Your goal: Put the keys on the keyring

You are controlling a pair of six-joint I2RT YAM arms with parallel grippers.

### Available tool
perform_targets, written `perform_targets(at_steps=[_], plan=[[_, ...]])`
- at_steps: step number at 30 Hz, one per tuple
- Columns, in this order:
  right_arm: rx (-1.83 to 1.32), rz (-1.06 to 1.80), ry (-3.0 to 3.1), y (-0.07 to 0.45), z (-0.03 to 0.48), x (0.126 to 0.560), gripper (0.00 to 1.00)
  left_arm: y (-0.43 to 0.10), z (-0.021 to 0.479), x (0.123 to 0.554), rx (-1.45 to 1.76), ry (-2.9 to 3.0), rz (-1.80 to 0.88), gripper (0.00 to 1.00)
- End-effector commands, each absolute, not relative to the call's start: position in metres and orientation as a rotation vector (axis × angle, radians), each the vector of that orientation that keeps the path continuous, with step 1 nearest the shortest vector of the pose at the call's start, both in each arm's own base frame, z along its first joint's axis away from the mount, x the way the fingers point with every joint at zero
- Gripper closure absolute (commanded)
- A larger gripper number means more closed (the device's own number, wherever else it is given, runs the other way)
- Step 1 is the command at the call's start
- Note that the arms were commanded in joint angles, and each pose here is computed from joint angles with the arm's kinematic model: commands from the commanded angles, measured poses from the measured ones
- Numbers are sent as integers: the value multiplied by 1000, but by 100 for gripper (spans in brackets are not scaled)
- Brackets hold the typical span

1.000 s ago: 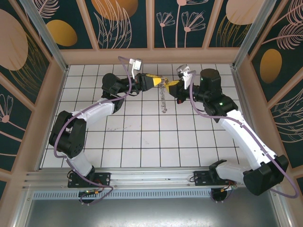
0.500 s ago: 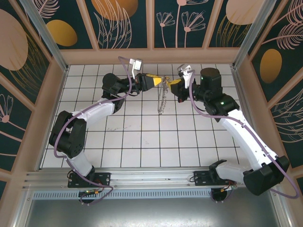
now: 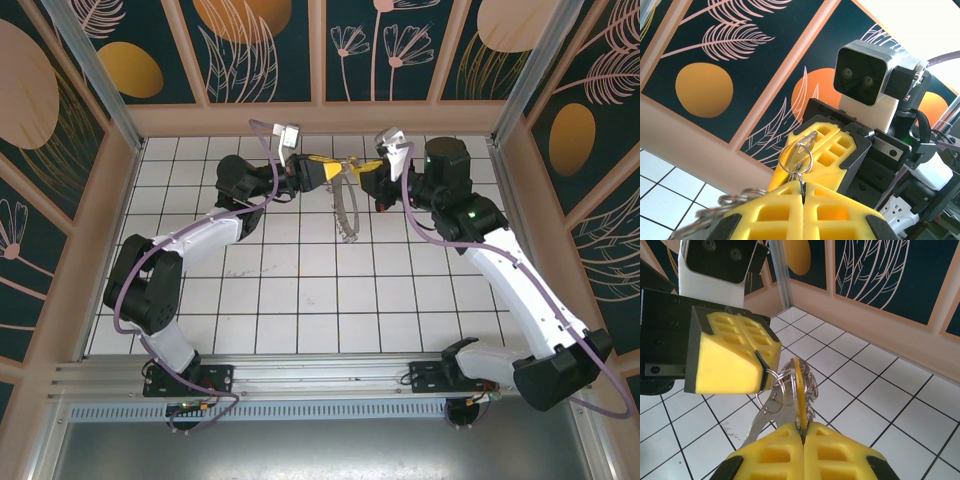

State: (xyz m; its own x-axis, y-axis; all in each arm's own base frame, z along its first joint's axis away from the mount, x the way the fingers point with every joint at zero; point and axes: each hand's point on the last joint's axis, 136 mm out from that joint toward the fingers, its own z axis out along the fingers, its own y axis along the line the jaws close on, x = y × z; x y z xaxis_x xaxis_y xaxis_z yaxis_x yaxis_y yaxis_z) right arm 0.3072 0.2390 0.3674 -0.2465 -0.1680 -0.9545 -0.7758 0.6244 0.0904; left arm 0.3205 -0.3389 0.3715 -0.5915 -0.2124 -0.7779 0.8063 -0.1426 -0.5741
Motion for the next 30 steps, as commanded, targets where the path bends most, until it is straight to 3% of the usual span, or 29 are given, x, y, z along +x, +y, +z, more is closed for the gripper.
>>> perform_targets(at_steps=[1,30], plan=[[-736,609,1696,236,392,318,100,-334,387,308,762,1330,-1791,100],[-562,426,1562,212,432,329,100,-336,380,321,697,1375,-1784,100]])
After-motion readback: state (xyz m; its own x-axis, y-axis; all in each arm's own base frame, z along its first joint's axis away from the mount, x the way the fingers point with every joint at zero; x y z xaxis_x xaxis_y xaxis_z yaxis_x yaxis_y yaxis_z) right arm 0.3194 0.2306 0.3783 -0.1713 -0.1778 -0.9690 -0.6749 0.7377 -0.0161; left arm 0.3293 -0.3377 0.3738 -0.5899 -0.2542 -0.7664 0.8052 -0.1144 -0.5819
